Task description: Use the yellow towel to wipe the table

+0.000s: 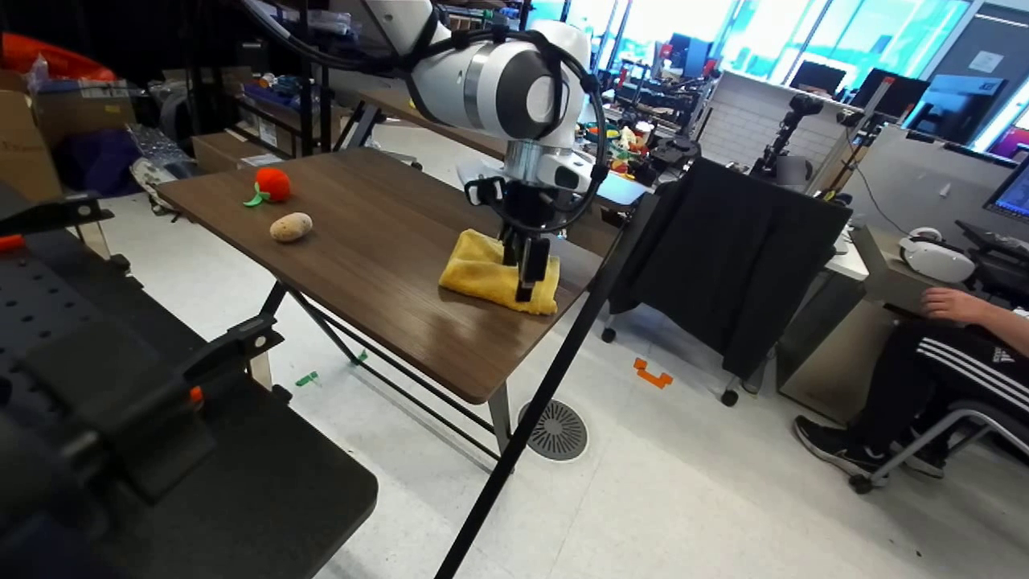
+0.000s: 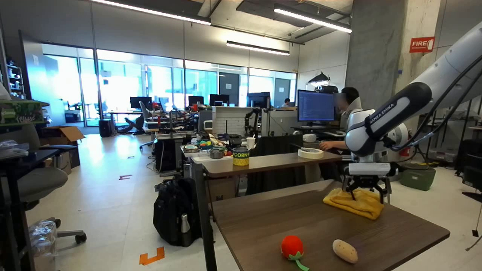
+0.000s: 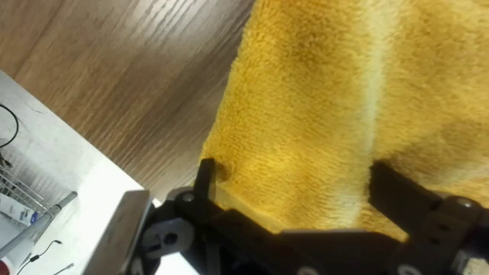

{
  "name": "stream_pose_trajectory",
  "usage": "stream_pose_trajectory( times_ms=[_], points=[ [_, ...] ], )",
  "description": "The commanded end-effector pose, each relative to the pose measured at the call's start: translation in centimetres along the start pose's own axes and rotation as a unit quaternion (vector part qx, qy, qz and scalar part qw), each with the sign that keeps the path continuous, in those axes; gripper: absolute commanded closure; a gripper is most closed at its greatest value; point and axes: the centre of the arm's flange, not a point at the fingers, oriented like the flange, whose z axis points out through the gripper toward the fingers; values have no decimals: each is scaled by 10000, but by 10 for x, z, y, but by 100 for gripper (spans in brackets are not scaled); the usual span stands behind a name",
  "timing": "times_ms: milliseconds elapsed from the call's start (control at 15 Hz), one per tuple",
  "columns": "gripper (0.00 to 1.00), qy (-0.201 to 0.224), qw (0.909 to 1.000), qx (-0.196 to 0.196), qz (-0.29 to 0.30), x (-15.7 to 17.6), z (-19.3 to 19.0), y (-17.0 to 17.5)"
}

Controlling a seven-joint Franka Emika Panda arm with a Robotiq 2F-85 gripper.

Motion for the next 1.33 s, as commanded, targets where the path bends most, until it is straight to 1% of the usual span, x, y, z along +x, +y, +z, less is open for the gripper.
stream_pose_trajectory(
  times_ms=[0,133,267,333,467,733,800,933,1067,1133,1200,1267],
  points=[
    [0,-365,9978,-124,-543,-42,5,-34],
    [0,-516,9938,-75,-982,-75,2,-55],
    [0,-556,9891,-71,-1364,-99,-10,-72],
    [0,-364,9940,-20,-1032,-72,-1,-68],
    [0,-393,9916,-33,-1231,-92,-6,-85],
    [0,-419,9907,-48,-1297,-93,-6,-83],
    [0,-226,9933,103,-1128,-87,-2,-83],
    [0,-92,9931,443,-1080,-86,1,-90],
    [0,35,9904,617,-1240,-98,5,-105],
    [0,62,9880,671,-1392,-110,9,-119],
    [0,59,9855,733,-1530,-120,12,-131],
    [0,-35,9825,747,-1709,-136,16,-149]
  ],
)
